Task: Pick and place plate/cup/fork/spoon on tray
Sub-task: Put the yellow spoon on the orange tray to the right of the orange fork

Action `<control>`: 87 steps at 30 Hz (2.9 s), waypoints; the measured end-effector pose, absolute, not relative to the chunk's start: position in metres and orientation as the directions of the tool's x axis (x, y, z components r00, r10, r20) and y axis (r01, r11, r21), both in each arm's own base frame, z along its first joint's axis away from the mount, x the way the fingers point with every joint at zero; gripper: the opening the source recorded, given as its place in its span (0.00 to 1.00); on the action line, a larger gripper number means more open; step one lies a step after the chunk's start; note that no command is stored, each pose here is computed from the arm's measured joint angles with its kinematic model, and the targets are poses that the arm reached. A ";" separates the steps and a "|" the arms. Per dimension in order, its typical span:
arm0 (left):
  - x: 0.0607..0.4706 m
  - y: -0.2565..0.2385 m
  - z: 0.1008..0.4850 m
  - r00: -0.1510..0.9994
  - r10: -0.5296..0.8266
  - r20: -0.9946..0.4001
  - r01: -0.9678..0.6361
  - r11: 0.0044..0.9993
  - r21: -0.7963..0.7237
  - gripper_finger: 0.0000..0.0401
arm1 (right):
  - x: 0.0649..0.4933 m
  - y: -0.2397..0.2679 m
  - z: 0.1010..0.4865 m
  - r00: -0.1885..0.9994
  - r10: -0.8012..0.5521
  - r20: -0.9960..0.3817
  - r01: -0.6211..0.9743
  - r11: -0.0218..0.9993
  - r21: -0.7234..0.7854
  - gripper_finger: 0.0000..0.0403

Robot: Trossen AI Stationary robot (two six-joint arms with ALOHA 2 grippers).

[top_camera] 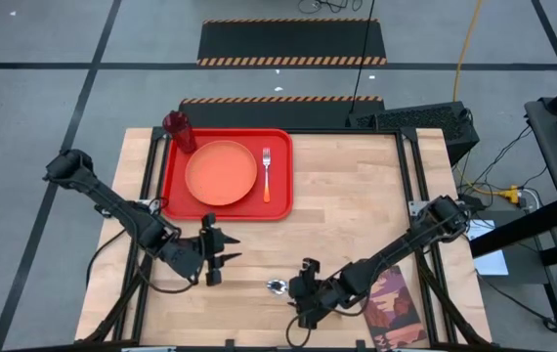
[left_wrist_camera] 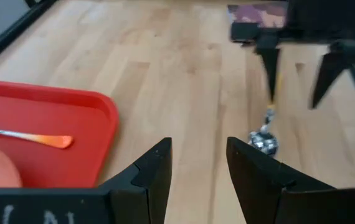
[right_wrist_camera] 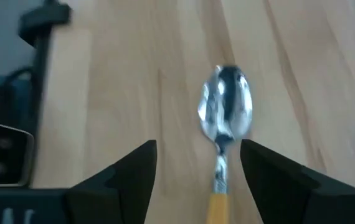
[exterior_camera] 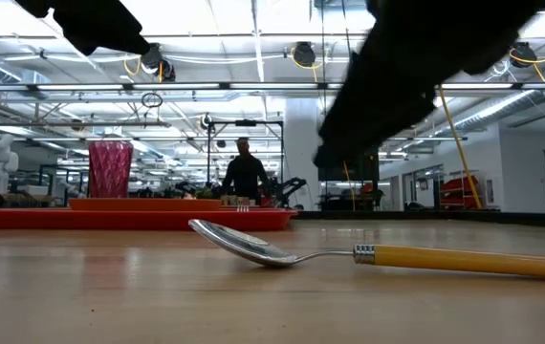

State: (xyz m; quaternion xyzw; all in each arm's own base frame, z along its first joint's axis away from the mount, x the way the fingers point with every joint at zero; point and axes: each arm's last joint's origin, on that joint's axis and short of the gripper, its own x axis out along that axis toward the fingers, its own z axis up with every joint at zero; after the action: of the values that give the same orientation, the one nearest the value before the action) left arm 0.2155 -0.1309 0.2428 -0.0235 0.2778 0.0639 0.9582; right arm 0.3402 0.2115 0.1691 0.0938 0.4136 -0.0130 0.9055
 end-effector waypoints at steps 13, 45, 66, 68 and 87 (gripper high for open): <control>0.219 -0.134 0.243 0.850 0.073 -0.523 -0.099 0.995 -0.022 0.39 | 0.316 0.202 0.132 0.610 -0.022 -0.792 0.146 0.986 0.085 0.55; 0.219 -0.134 0.243 0.850 0.074 -0.522 -0.093 0.996 -0.010 0.39 | 0.318 0.194 0.101 0.694 0.040 -0.718 0.120 0.978 0.171 0.08; 0.219 -0.134 0.243 0.849 0.075 -0.524 -0.087 0.996 0.002 0.39 | 0.332 0.169 0.121 0.747 -0.026 -0.664 0.159 0.977 0.140 0.07; 0.219 -0.134 0.243 0.849 0.075 -0.524 -0.082 0.997 0.010 0.39 | 0.336 0.164 0.122 0.758 -0.034 -0.652 0.169 0.975 0.146 0.08; 0.200 -0.118 0.270 0.887 0.153 -0.436 -0.101 0.985 0.140 0.39 | 0.374 0.094 0.142 0.853 -0.158 -0.498 0.339 0.892 0.298 0.07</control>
State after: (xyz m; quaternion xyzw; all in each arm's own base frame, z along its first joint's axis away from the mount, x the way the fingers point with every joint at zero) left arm 0.2001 -0.1175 0.2700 0.0566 0.2285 0.0654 0.9697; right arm 0.3740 0.0937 0.1416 0.1909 0.2372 -0.1320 0.9434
